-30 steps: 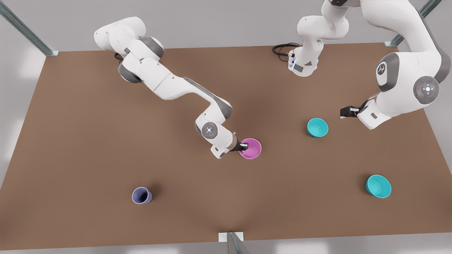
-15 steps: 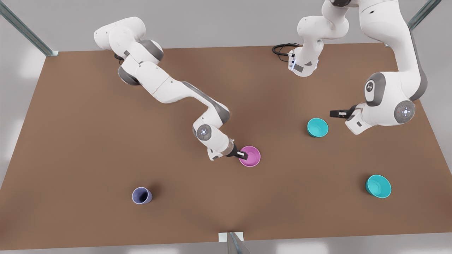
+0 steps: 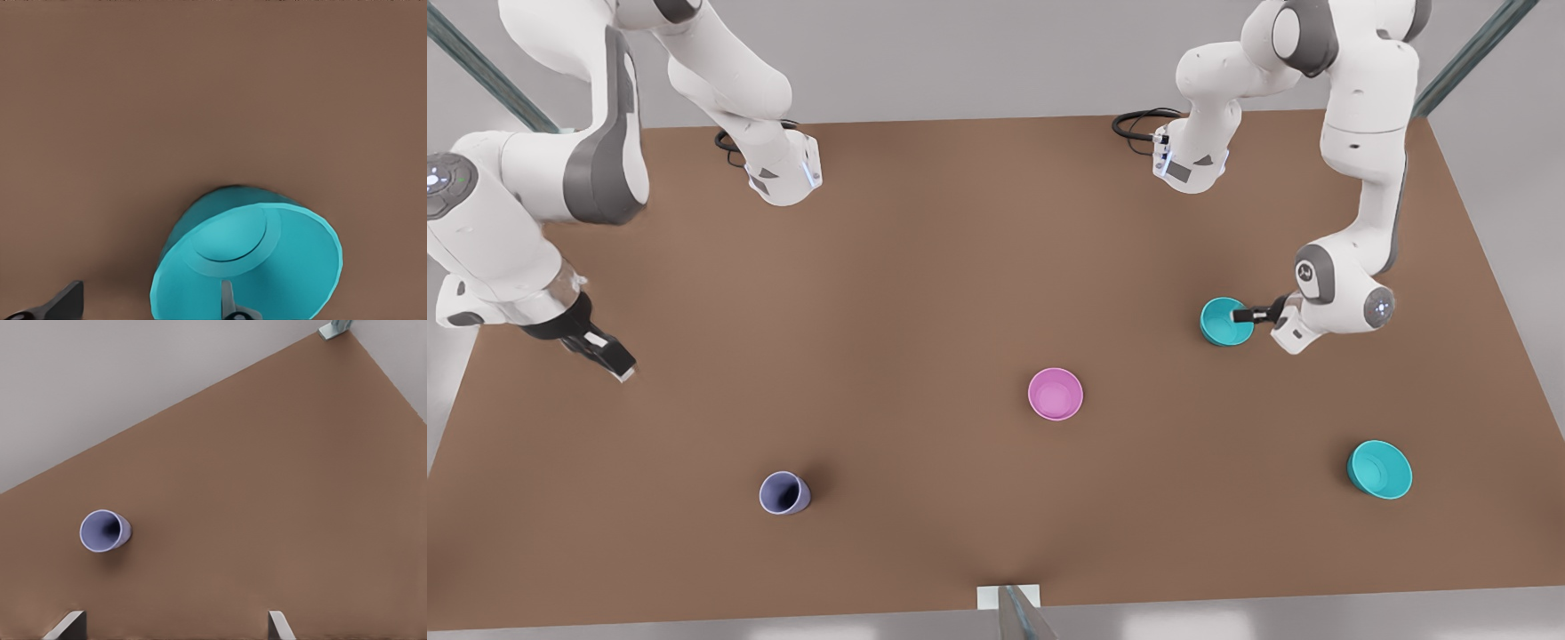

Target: Stack the blue bowl on the pink bowl

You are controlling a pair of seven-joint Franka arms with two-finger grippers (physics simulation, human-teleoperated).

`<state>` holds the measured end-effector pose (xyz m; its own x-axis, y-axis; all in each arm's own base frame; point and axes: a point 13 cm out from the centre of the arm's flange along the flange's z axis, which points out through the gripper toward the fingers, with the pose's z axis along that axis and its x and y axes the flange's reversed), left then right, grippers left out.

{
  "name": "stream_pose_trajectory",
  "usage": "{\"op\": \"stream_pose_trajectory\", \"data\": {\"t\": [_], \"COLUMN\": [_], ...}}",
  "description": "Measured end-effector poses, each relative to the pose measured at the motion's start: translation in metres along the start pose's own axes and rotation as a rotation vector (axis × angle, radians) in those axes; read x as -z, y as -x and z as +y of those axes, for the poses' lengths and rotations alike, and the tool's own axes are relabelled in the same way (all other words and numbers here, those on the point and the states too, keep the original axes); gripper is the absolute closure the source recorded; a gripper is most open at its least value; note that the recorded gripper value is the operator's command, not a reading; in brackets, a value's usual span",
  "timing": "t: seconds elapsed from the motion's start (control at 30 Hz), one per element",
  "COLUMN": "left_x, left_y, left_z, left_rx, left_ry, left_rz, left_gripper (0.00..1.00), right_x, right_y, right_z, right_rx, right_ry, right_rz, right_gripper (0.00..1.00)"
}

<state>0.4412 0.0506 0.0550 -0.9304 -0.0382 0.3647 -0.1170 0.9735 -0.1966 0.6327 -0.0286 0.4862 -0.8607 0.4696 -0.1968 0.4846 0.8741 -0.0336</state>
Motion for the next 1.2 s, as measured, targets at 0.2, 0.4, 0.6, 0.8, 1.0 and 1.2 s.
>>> {"op": "stream_pose_trajectory", "data": {"t": [0.2,0.4,0.6,0.8,1.0,1.2], "left_x": [-0.011,0.0,0.062,0.113,0.049,0.039], "left_y": [0.022,0.033,0.05,0.129,0.123,0.115], "left_z": [-0.009,-0.01,-0.124,-0.392,-0.446,-0.43], "left_rx": [-0.053,-0.096,-0.267,-0.503,-0.379,-0.196], "left_ry": [-0.008,0.003,0.019,0.044,0.108,0.13], "left_rz": [-0.075,-0.124,-0.195,-0.307,-0.177,-0.13], "left_gripper": [0.79,0.79,0.79,0.79,0.79,0.79], "right_x": [-0.002,-0.012,-0.019,-0.023,-0.036,-0.036], "right_y": [0.0,-0.021,-0.035,-0.066,-0.079,-0.073], "right_z": [-0.021,-0.02,-0.024,-0.033,-0.037,-0.033], "right_rx": [0.16,0.314,0.415,0.491,0.542,0.575], "right_ry": [-0.076,-0.107,-0.1,-0.105,-0.101,-0.089], "right_rz": [0.128,0.223,0.279,0.321,0.332,0.313], "right_gripper": [0.0,0.0,0.0,0.0,0.0,0.0]}}
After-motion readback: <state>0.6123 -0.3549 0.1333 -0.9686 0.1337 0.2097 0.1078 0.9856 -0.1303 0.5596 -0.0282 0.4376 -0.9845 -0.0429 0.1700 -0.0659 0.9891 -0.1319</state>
